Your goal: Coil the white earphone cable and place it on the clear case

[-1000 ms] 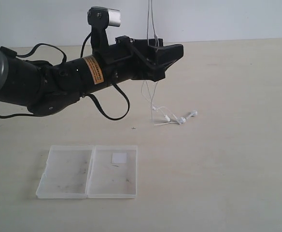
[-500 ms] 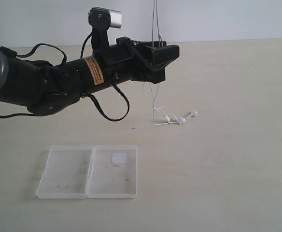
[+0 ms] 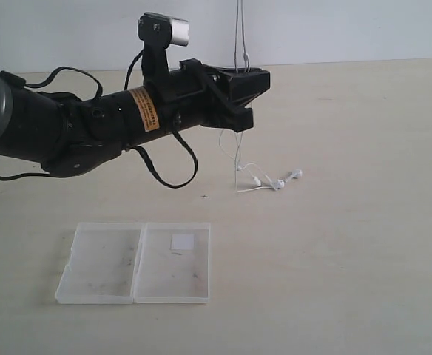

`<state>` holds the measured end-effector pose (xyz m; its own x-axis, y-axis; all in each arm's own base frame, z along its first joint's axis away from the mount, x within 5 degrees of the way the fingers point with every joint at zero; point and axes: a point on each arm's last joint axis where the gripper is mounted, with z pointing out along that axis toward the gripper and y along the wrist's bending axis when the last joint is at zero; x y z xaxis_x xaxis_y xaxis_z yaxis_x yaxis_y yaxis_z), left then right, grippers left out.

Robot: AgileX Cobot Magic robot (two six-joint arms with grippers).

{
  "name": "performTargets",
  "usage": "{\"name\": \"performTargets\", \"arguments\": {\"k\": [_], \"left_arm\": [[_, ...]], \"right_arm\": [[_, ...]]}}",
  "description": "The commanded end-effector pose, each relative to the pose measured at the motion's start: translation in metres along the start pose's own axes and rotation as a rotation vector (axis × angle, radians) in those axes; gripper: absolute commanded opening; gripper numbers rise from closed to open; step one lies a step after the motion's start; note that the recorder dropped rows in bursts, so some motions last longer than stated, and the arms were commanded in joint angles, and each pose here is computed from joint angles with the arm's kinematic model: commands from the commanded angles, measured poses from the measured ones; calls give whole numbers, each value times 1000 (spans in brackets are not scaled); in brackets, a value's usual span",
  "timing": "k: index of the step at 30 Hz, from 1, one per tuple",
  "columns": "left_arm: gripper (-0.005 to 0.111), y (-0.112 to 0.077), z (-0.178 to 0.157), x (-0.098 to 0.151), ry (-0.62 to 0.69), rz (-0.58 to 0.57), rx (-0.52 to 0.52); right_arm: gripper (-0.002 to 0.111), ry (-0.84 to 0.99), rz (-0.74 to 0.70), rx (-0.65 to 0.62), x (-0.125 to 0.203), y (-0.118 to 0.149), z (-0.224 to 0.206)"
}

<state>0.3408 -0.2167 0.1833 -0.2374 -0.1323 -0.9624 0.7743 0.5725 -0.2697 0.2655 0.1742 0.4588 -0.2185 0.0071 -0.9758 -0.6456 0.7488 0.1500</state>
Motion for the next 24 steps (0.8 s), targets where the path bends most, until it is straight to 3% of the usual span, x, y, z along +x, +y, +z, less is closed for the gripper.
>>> {"name": "performTargets", "arguments": {"k": [1, 12, 24], "left_arm": [[0, 0, -1, -9, -16, 22, 1], [0, 15, -16, -14, 77, 15, 14], [0, 12, -20, -23, 95, 60, 23]], "right_arm": [[0, -10, -9, 18, -1, -2, -2], [0, -2, -44, 192, -7, -14, -19], [0, 52, -51, 210, -5, -14, -26]]}}
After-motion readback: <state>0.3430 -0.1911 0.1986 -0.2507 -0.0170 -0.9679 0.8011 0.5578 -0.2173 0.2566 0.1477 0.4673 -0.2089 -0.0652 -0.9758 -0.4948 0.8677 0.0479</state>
